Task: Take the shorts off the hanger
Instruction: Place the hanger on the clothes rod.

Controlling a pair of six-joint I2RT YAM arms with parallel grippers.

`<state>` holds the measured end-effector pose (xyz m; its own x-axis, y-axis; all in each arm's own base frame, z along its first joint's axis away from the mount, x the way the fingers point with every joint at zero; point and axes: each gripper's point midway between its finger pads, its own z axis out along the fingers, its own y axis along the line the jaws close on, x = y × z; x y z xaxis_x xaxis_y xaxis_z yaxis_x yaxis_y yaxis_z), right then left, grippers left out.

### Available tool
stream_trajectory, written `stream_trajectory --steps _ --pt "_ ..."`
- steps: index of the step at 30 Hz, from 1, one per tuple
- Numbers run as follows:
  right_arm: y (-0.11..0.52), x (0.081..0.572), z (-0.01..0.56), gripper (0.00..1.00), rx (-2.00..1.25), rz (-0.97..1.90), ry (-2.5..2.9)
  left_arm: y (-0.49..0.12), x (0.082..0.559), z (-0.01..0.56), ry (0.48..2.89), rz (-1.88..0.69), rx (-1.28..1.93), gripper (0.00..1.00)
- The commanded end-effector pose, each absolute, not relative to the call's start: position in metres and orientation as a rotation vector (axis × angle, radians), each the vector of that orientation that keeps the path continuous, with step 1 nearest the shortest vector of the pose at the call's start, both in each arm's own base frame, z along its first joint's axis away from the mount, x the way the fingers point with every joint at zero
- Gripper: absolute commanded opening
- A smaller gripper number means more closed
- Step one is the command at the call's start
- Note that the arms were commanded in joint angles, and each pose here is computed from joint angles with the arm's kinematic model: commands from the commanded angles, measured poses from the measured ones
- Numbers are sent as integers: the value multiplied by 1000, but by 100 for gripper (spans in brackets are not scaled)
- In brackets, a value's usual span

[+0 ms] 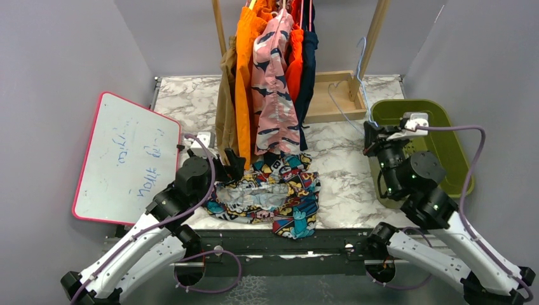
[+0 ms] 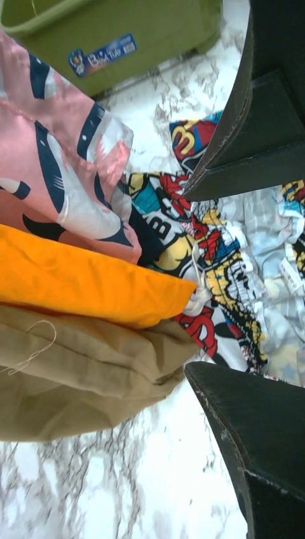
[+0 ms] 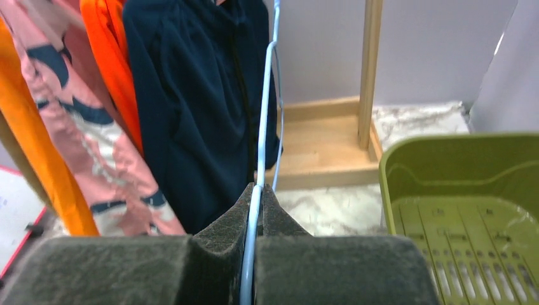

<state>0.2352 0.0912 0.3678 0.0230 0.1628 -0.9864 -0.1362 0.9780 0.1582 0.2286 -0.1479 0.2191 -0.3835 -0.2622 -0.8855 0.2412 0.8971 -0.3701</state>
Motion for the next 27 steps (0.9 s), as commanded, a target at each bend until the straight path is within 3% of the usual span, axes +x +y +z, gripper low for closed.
stream_trajectory --steps 1,12,27 --pt "88 257 427 1 84 138 1288 -137 237 224 1856 -395 96 99" --pt "121 306 475 1 -5 4 1185 -146 235 213 1792 -353 334 99" --pt "136 368 499 1 -58 123 1221 -112 240 218 1784 -232 139 99"
